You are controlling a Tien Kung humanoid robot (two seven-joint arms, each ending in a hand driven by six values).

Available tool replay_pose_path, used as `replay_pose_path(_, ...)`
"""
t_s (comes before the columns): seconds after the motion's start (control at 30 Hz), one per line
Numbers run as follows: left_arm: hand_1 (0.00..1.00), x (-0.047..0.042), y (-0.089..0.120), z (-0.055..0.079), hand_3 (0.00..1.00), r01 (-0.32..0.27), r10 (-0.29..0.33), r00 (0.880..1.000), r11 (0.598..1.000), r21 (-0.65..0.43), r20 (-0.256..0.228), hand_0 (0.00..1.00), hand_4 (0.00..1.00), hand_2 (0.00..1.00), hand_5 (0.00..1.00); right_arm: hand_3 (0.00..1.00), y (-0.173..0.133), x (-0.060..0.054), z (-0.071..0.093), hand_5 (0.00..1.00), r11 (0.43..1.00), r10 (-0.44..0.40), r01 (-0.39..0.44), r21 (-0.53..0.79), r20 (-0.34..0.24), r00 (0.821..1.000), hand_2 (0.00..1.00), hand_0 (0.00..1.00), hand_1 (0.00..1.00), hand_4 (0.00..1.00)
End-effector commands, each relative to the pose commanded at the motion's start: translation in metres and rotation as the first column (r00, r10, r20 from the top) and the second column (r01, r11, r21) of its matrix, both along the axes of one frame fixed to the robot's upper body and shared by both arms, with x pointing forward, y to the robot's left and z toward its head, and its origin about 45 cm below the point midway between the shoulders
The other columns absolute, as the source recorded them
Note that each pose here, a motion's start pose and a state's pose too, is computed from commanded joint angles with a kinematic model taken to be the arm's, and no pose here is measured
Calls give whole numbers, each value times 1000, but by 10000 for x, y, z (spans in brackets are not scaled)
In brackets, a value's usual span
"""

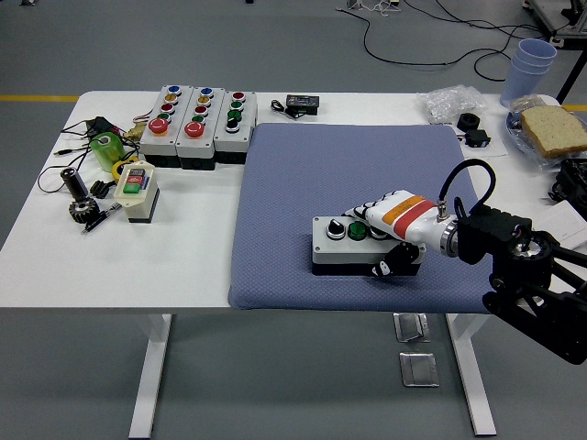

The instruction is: Pick up the button,place it on the desk,press the button,press the button

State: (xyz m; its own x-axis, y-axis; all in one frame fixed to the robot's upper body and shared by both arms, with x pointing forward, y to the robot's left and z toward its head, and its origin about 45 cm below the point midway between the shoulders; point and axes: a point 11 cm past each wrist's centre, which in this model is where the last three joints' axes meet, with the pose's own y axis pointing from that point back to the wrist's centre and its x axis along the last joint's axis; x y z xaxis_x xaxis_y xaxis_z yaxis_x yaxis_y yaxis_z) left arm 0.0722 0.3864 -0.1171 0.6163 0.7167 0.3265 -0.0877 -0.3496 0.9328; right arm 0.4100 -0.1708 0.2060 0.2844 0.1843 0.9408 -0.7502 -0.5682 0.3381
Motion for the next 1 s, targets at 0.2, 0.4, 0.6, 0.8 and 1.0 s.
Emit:
replay_pose_path(0.2,640,14,-2,2,559,-2,2,1000,1000,-1,4,656,328,665,847,998,6,5,79,283,999,-10,9,45,22,1000,908,866,802,976)
replay_pose_path(0.4,640,29,-4,4,559,-3,3,1000,1000,-1,8,656,328,665,850,998,14,-35,186,296,994,-19,17,104,19,1000,912,866,796,990)
replay_pose_path(0.6,640,40,-3,6,559,-2,2,1000,1000,-1,10,655,329,666,854,998,-55,-89,353,313,984,-54,49,173,23,998,912,867,797,994)
replay_pose_path(0.8,639,46,-2,7,559,-1,1,1000,1000,0,12,656,327,665,849,916,-245,-133,561,319,958,-147,117,263,97,984,814,563,583,984)
replay_pose_path(1.0,640,49,-2,8,559,4,-4,1000,1000,2,11,656,326,665,844,809,-408,-214,686,346,921,-205,149,359,123,971,528,312,288,970)
